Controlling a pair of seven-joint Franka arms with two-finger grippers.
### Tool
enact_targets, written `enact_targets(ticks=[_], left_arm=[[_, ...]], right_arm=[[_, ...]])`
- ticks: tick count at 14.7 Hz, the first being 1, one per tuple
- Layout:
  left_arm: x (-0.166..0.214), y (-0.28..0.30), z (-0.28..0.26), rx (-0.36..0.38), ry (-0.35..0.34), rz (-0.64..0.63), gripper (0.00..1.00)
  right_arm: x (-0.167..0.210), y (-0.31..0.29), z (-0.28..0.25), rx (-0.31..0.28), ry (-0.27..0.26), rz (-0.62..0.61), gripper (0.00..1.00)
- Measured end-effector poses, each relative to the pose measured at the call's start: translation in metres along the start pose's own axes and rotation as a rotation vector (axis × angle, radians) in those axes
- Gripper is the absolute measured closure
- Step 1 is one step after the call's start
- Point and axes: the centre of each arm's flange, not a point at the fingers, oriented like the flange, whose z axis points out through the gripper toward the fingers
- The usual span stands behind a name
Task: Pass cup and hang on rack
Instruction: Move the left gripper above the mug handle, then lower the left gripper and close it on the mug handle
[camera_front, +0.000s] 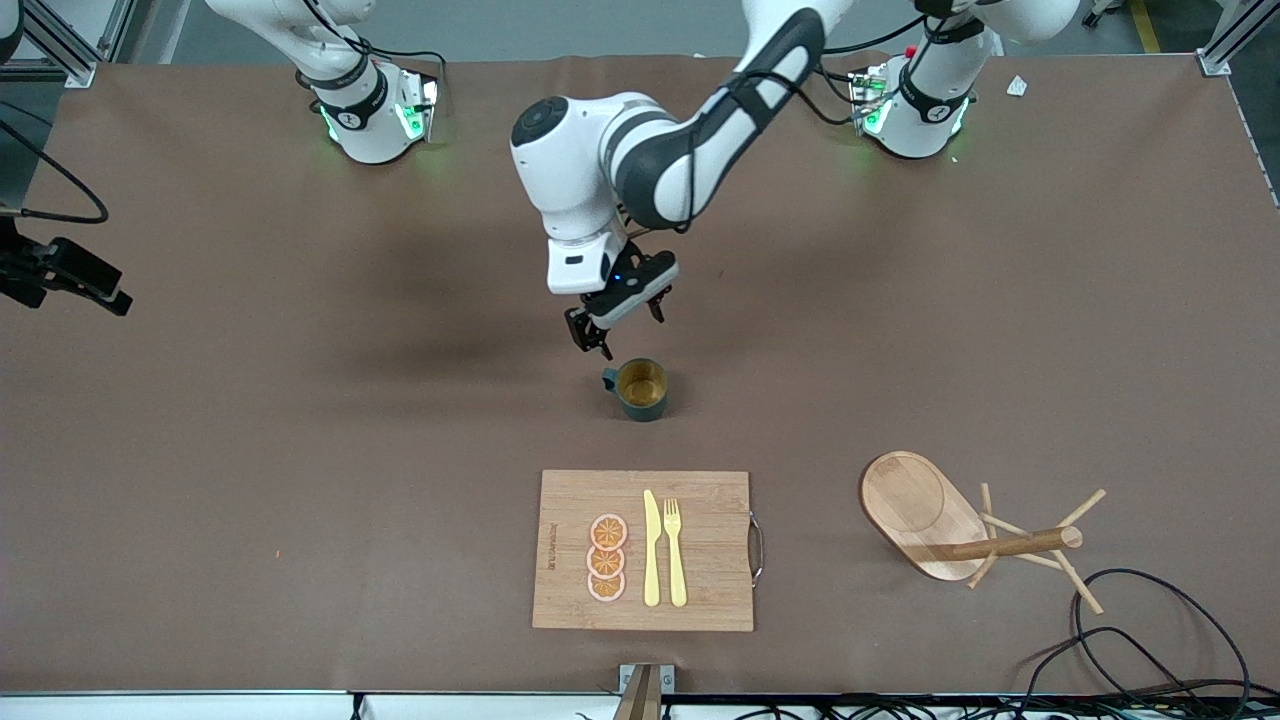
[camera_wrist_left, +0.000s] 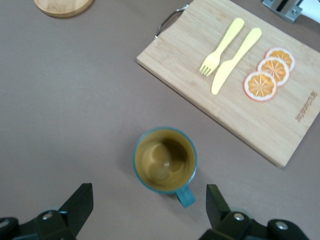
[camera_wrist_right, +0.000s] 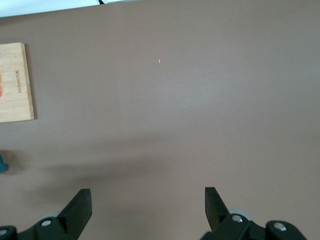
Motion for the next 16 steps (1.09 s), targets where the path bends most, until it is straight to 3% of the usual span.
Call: enact_targets(ticks=[4,10,16], left_arm=[[-0.048,0.010,0.038,-0.060,0.063,0.075,0.01],[-0.060,0.021,0.068,-0.078,0.096,0.086,0.01],[-0.059,0.019,0.087,-0.061,0.117,0.017,0.01]], right_arm=[[-0.002,-0.001,-0.016,0.001,0.015,-0.007,0.00],[-0.004,-0.001,-0.016,0.000,-0.002,-0.010,0.00],[-0.004,-0.002,-0.015,0.000,-0.004,-0.014,0.00]])
